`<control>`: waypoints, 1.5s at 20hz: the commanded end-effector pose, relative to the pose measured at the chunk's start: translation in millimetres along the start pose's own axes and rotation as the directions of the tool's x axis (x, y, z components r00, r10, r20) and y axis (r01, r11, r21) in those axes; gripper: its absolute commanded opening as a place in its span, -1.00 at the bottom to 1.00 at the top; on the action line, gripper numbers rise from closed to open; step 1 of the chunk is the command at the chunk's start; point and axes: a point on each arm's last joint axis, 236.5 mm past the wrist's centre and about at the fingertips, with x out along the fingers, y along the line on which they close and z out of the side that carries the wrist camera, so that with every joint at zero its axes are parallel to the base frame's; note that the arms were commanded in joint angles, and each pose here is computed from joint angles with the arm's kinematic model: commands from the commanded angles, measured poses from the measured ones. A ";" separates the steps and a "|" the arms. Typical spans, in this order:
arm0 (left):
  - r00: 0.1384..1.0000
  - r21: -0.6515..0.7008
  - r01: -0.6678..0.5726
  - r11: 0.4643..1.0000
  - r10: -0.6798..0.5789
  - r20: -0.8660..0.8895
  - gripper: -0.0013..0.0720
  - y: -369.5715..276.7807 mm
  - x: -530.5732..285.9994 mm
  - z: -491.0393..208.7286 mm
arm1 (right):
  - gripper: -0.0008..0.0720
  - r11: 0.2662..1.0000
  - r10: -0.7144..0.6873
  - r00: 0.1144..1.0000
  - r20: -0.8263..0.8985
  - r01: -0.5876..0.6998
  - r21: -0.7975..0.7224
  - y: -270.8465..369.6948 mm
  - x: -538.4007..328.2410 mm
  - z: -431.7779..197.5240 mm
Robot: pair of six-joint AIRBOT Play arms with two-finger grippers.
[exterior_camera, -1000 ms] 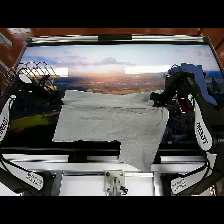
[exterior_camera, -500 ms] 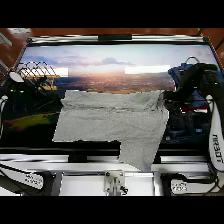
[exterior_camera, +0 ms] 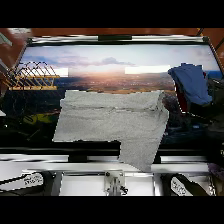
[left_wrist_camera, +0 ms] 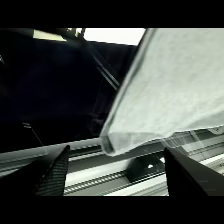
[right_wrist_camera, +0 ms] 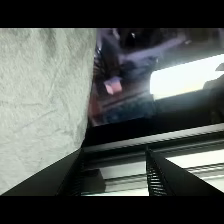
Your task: Fold the shirts.
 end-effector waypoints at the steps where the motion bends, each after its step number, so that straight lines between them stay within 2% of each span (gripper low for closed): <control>1: 0.999 -0.007 -0.003 1.000 0.004 0.043 0.96 10.8 22.4 -7.1 | 0.42 1.000 0.022 0.999 0.041 -0.022 0.017 0.5 -0.1 -5.8; 5: 0.997 0.037 0.023 0.999 -0.026 0.076 0.96 -3.7 30.0 2.4 | 0.42 1.000 0.023 0.999 0.045 -0.023 0.020 0.7 -0.2 -4.9; 8: 0.989 0.016 0.081 0.997 -0.082 0.126 0.95 -18.2 29.0 14.5 | 0.42 0.999 0.024 0.999 0.044 -0.025 0.020 1.1 -0.3 -5.2; 13: 0.993 0.015 0.100 0.995 -0.101 0.060 0.89 -32.6 49.3 -3.1 | 0.42 0.999 0.022 0.999 0.024 -0.023 0.026 0.1 3.3 -10.0; 14: 0.994 0.016 0.100 0.995 -0.100 0.048 0.40 -34.0 52.6 -6.6 | 0.42 0.999 0.025 1.000 -0.011 -0.024 0.028 0.0 9.4 -19.0; 15: 0.994 0.017 0.100 0.995 -0.101 0.043 -0.24 -34.6 53.7 -7.8 | 0.42 0.999 0.039 0.997 -0.065 -0.036 0.035 2.2 18.0 -32.9; 16: 0.994 0.017 0.100 0.995 -0.101 0.045 -0.73 -34.5 53.3 -7.6 | 0.42 0.997 0.064 0.989 -0.136 -0.059 0.040 6.6 29.5 -51.8; 17: 0.994 0.016 0.100 0.995 -0.101 0.047 -0.87 -34.2 53.0 -7.1 | 0.42 0.993 0.119 0.976 -0.184 -0.116 0.028 17.8 42.4 -68.9; 19: 0.994 0.017 0.100 0.995 -0.101 0.047 -0.87 -34.5 52.7 -7.2 | 0.42 0.980 0.201 0.952 -0.232 -0.196 0.045 34.1 68.3 -101.0; 23: 0.994 0.023 0.099 0.995 -0.100 0.049 -0.87 -34.7 52.3 -7.0 | 0.42 0.935 0.344 0.887 -0.308 -0.292 0.203 65.9 107.6 -162.5; 24: 0.994 0.024 0.099 0.995 -0.100 0.049 -0.87 -34.7 52.3 -7.0 | 0.42 0.926 0.372 0.876 -0.307 -0.328 0.186 77.6 112.5 -167.4; 27: 0.993 0.021 0.105 0.994 -0.106 0.047 -0.87 -35.9 52.2 -7.5 | 0.42 0.977 0.213 0.930 -0.301 -0.195 0.089 57.9 133.7 -170.9; 30: 0.993 0.026 0.110 0.994 -0.111 0.039 -0.87 -37.1 52.1 -9.4 | 0.42 0.980 0.190 0.948 -0.256 -0.169 0.100 53.6 138.3 -160.5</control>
